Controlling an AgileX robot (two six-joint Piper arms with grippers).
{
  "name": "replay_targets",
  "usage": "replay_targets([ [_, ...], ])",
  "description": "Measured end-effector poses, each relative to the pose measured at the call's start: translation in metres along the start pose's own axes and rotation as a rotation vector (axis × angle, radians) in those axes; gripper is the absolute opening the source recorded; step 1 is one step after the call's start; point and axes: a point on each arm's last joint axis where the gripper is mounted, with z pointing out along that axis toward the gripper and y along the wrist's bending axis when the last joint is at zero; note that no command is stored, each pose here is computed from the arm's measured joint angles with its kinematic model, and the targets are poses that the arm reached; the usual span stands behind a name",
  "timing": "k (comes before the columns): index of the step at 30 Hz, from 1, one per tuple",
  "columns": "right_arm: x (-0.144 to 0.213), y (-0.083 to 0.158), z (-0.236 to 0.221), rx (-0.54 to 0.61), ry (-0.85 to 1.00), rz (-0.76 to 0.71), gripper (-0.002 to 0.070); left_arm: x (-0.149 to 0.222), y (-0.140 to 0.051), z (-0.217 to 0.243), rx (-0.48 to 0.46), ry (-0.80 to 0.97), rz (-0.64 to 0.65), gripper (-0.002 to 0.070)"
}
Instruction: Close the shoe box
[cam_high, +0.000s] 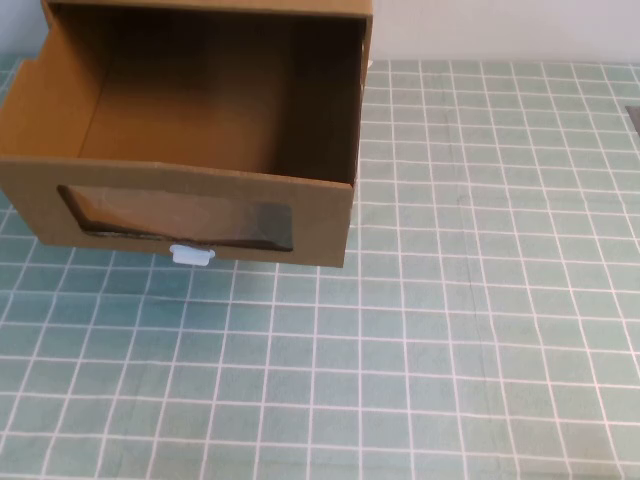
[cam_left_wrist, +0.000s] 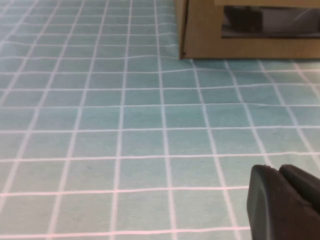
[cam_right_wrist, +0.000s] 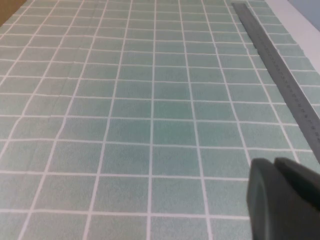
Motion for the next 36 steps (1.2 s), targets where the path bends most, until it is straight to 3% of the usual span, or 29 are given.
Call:
replay_targets([
  [24,0.0,0.0,0.0,0.002,0.0,-0.006,-0.0014,0.0,0.002,0.0,-0.019,0.001,0.051,-0.0005],
  [36,-0.012,-0.001,-0.001,0.014,-0.129,-0.006,-0.0014,0.0,0.002,0.0,-0.019,-0.001,0.051,-0.0005],
])
